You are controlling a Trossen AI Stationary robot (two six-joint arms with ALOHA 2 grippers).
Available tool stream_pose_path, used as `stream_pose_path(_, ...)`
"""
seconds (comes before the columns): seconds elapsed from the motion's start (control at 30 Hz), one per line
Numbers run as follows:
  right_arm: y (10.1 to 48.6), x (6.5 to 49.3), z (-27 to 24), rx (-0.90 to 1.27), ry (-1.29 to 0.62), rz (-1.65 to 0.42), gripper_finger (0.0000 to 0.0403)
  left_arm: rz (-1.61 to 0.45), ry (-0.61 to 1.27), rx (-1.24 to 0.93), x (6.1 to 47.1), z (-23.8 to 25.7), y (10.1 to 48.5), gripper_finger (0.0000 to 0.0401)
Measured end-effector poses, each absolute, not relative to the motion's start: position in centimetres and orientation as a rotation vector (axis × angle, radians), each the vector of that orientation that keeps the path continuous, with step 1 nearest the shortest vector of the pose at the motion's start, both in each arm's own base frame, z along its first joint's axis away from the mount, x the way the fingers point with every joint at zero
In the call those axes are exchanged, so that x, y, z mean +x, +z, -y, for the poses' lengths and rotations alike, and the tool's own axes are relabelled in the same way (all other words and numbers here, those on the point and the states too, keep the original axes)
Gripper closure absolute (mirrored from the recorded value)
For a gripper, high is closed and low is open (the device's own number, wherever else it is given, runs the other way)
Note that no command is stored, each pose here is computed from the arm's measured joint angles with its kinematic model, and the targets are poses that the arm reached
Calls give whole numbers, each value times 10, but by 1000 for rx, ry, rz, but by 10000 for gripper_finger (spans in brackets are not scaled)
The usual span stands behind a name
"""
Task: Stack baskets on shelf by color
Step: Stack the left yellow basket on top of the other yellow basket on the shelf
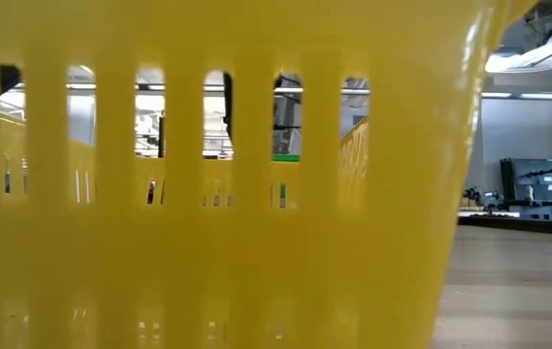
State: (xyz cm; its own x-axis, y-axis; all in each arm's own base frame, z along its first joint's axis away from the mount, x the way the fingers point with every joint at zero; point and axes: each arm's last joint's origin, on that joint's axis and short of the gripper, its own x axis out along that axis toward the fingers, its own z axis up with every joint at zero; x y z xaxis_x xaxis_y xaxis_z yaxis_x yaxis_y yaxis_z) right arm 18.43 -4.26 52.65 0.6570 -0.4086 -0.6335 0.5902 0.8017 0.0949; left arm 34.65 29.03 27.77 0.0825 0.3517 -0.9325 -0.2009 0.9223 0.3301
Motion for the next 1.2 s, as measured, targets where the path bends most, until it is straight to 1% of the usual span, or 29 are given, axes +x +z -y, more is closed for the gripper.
stream_pose_path(0.27, 527, 185, 41, 305, -567, -636, 326, -1516, 443, 48, 341, -288, 257, 401)
stream_pose_path(0.53, 527, 186, 33, 291, -526, -639, 326, -1528, 465, 1, 341, -285, 253, 401)
stream_pose_path(0.77, 527, 187, 29, 284, -505, -641, 326, -1510, 387, -39, 345, -277, 253, 401)
stream_pose_path(0.93, 527, 187, 29, 285, -505, -641, 326, -1510, 365, -25, 350, -270, 253, 401)
stream_pose_path(1.0, 527, 187, 29, 285, -505, -641, 326, -1518, 368, 13, 353, -267, 253, 401)
stream_pose_path(1.13, 527, 187, 29, 285, -505, -641, 326, -1543, 471, 156, 358, -268, 256, 401)
stream_pose_path(1.2, 527, 187, 29, 285, -506, -641, 326, -1546, 529, 195, 359, -270, 259, 401)
